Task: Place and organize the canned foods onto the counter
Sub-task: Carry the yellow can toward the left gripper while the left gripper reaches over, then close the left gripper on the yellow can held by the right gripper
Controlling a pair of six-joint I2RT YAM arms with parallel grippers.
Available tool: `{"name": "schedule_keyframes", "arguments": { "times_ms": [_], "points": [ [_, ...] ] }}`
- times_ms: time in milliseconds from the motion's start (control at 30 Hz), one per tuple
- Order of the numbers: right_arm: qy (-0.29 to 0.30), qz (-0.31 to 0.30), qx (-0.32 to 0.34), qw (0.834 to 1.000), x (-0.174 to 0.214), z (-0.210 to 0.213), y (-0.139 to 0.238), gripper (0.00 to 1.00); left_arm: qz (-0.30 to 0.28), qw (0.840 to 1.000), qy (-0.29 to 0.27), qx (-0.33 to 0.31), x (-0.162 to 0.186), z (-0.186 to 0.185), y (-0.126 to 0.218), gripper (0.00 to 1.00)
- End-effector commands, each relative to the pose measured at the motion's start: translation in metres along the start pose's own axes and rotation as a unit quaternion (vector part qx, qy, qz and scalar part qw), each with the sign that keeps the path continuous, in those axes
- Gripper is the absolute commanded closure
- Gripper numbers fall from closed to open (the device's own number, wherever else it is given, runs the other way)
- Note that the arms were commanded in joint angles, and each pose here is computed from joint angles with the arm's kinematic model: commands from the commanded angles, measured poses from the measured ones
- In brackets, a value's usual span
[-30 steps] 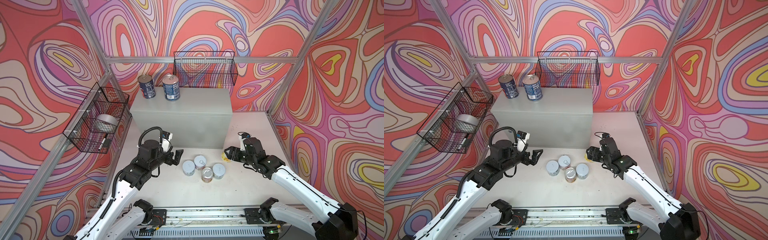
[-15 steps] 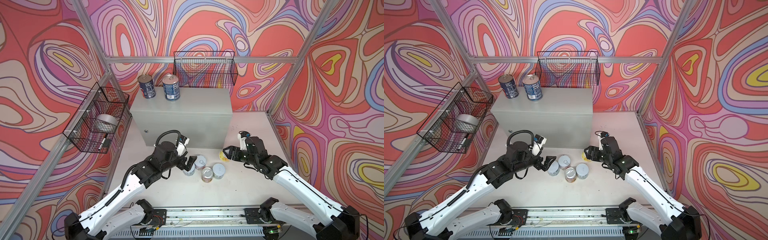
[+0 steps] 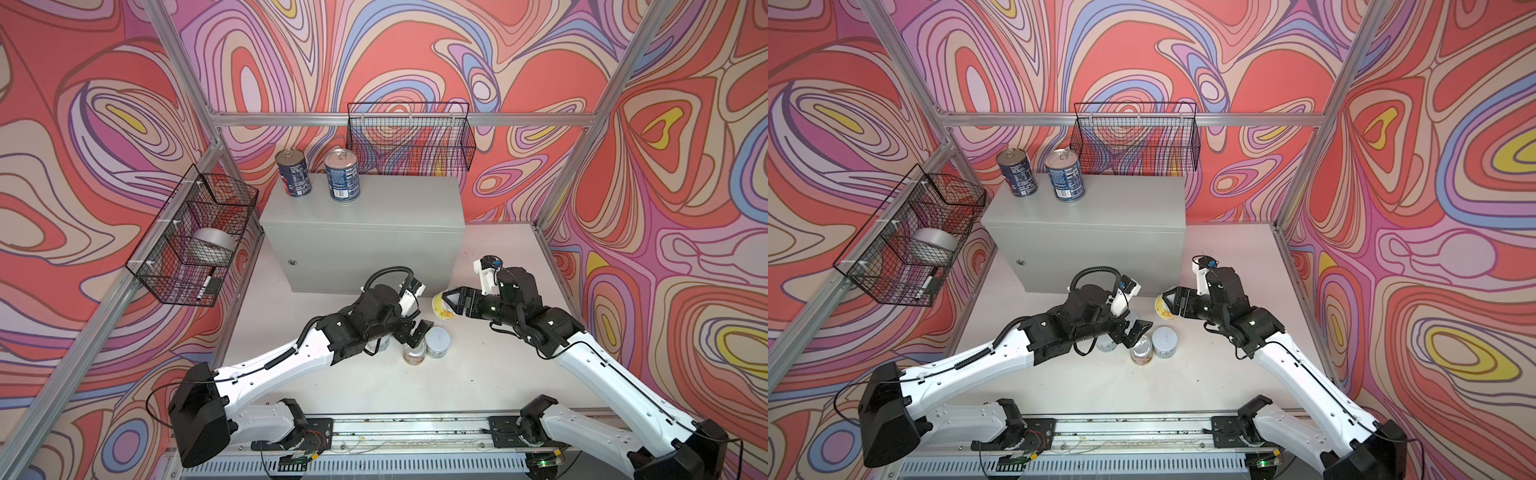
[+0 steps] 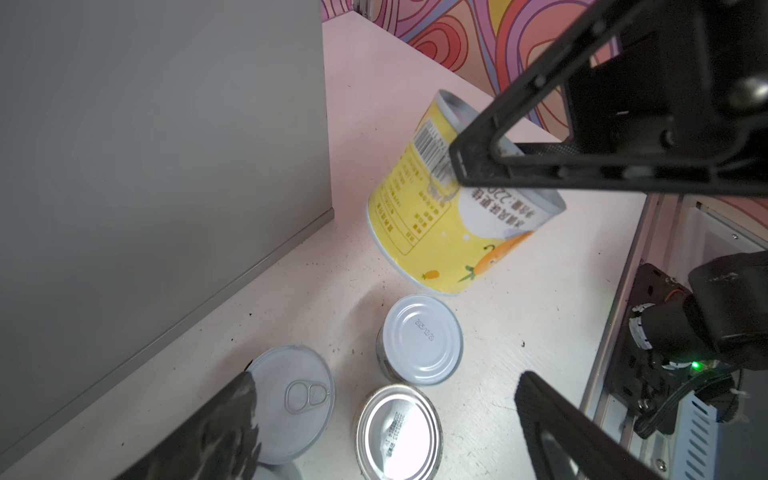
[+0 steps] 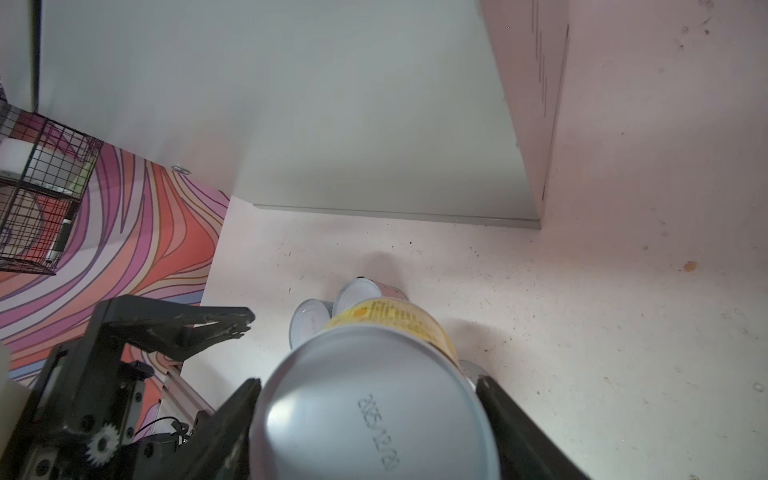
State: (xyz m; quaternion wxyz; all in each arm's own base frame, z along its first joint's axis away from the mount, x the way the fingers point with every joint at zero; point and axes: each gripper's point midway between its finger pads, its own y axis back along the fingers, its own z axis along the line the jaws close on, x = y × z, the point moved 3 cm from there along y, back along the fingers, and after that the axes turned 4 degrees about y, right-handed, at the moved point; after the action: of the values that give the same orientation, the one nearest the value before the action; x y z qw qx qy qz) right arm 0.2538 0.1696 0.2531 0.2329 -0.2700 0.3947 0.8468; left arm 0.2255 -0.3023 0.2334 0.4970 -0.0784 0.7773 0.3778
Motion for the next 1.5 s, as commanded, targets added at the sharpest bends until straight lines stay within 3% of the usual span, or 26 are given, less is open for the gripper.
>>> {"name": "schedule_keyframes", "arguments": {
  "times_ms": [0,867,1467],
  "points": [
    [0.020,-0.026,-0.048,0.998,-0.018,0.025,0.016,0.30,-0.049,0.998,0.007,0.036,-0.030,-0.017,0.001,0.00],
    [0.032,0.020,-0.109,0.993,-0.021,0.052,0.019,0.30,-0.049,0.993,-0.023,0.103,-0.044,-0.043,-0.020,0.00],
    [0.043,0.036,-0.124,0.991,-0.017,0.057,0.023,0.31,-0.051,0.991,-0.029,0.123,-0.042,-0.048,-0.028,0.16]
  ]
}}
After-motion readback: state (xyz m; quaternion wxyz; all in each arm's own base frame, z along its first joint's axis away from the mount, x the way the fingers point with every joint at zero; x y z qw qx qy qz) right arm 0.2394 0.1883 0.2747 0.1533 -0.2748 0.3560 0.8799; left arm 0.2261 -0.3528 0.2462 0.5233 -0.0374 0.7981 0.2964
